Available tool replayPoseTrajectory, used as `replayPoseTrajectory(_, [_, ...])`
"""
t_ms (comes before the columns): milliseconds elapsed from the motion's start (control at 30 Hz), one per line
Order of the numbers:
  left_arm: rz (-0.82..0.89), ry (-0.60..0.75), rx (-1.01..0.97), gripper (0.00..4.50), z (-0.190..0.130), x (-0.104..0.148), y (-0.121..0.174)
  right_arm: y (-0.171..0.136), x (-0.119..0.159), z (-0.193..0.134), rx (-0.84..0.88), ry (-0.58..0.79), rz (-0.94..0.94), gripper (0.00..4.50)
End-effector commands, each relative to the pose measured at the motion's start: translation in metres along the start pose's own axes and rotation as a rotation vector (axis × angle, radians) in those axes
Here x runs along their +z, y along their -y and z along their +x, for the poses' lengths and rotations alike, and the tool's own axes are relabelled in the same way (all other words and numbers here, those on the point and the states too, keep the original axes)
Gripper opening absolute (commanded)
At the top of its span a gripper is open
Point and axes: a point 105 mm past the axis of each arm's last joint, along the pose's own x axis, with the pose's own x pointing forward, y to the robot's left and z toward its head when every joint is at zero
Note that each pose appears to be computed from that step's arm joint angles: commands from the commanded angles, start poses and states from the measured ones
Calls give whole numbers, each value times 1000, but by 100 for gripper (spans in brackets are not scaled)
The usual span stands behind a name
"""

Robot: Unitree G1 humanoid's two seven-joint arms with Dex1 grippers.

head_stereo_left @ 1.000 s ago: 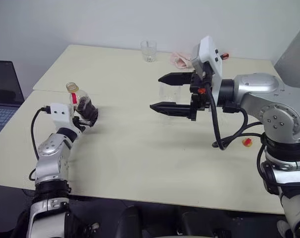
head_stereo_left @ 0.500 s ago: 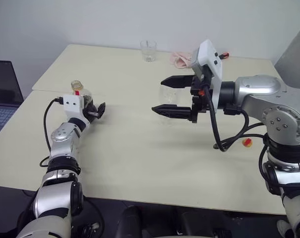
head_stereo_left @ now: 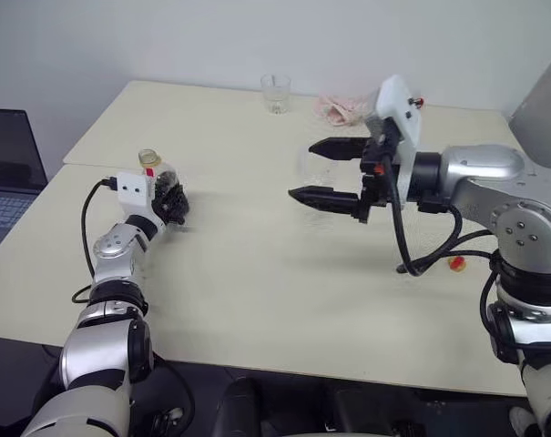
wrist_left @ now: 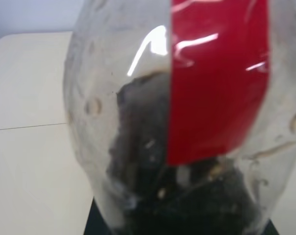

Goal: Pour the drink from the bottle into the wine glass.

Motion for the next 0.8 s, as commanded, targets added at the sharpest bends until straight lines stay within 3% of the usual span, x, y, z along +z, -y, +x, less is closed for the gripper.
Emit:
replayPoseTrajectory(33, [48,77,-52,77,12,33,5,10,8,-20,-93,70,3,450])
replayPoseTrajectory(167, [138,127,-147,77,33,73,26,30,-35,-57,-299,94,130,450])
replayPoseTrajectory(367, [401,244,-326,76,58,135,83,8,-73,-82,-419,103,96,450])
replayPoseTrajectory(600, [673,328,-406,75,68,171,126,-8,-61,-73,-467,204,34,450])
replayPoseTrajectory(800, [870,353,-426,75,71,177,147,-23,-56,-62,-443,252,33,450])
